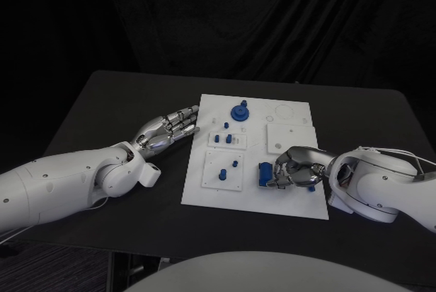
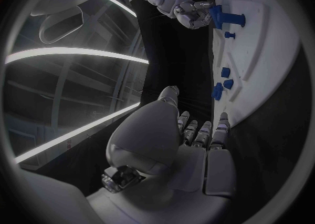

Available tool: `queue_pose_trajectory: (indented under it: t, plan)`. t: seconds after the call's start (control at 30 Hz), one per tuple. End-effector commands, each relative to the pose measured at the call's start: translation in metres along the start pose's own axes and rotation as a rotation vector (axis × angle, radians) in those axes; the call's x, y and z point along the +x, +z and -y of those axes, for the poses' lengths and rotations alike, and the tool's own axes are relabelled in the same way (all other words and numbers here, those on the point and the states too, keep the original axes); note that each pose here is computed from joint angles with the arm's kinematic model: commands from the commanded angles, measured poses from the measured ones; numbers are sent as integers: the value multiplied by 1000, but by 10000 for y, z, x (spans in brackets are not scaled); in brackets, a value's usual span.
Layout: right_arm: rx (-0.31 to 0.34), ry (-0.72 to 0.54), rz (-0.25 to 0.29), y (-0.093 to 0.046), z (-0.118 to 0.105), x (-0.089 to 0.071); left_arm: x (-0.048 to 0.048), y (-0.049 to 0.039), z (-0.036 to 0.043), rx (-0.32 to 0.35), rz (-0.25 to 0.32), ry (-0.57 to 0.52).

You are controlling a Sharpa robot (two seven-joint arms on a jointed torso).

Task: Assemble the parts on the task board

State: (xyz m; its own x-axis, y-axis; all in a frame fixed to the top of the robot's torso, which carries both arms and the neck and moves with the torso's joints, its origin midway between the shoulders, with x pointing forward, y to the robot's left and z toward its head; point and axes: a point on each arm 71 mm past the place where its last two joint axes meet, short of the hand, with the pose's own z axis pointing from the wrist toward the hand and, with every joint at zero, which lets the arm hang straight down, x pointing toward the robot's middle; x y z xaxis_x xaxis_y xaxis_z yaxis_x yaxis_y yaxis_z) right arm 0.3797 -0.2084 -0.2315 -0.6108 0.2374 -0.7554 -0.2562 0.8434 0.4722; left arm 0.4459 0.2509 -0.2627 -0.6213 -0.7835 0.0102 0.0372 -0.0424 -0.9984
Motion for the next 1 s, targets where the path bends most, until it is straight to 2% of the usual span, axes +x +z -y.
queue_pose_trajectory:
  t: [0.03, 0.27, 0.67, 1.0]
  plan:
    - [11, -3, 3, 3, 11, 10, 19, 0, 2, 8, -12, -12]
    - [24, -6, 16, 12, 28, -2, 20, -3, 1, 7, -13, -13]
    - [53, -126, 42, 10, 44, -21, 20, -3, -3, 3, -15, -15]
    - [65, -150, 58, 9, 56, -35, 21, -3, -10, -1, -18, -17]
